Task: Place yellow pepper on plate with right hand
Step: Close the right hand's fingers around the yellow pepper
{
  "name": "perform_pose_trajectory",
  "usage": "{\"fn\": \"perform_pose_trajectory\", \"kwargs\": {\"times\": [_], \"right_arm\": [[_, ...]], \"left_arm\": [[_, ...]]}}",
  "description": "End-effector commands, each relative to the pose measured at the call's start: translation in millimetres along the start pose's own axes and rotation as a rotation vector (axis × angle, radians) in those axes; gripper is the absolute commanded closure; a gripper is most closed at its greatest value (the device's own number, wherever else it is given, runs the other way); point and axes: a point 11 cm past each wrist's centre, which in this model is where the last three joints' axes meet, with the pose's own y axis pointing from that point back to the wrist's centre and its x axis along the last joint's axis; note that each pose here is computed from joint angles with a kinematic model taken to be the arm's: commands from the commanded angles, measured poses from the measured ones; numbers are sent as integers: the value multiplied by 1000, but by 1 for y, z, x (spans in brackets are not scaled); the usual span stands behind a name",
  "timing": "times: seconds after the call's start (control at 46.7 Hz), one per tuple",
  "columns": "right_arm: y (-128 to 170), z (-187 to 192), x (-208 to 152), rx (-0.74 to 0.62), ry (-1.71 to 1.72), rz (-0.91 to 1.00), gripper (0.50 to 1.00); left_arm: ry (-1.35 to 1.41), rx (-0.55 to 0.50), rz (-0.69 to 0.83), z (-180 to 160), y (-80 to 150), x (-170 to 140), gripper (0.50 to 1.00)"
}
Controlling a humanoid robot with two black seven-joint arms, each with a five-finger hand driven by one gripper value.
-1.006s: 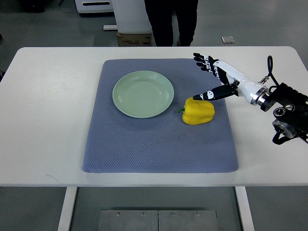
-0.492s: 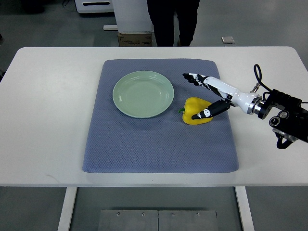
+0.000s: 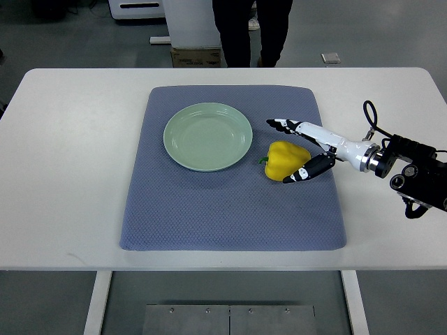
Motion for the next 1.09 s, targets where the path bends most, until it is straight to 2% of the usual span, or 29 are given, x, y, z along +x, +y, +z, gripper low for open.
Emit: {"fn": "perform_pose_trajectory", "kwargs": {"times": [0.0,0.449,0.706,0.813,0.877,0.942,0.963,1.07], "right_arm": [[0,3,0,-12,2,7,538],[-2,9,-5,-27,5,16,607],[-3,11,-9,-31,5,9,682],[-6,13,-10,-33,6,10,764],[-7,12,-11,-32,7,10,852],[-8,12,-11,-31,6,10,981],[-8,12,-11,-31,6,10,1000],[-8,12,-11,-33,4,10,1000]], "left_arm": [[1,1,-2,0,0,-1,500],[1,1,-2,0,0,-1,500],[-1,0,-1,0,0,0,500],[0,-1,-1,0,0,0,500],[0,1,-1,0,0,0,500],[-1,0,-2,0,0,-1,500],[0,1,-1,0,0,0,500],[-1,0,-1,0,0,0,500]]}}
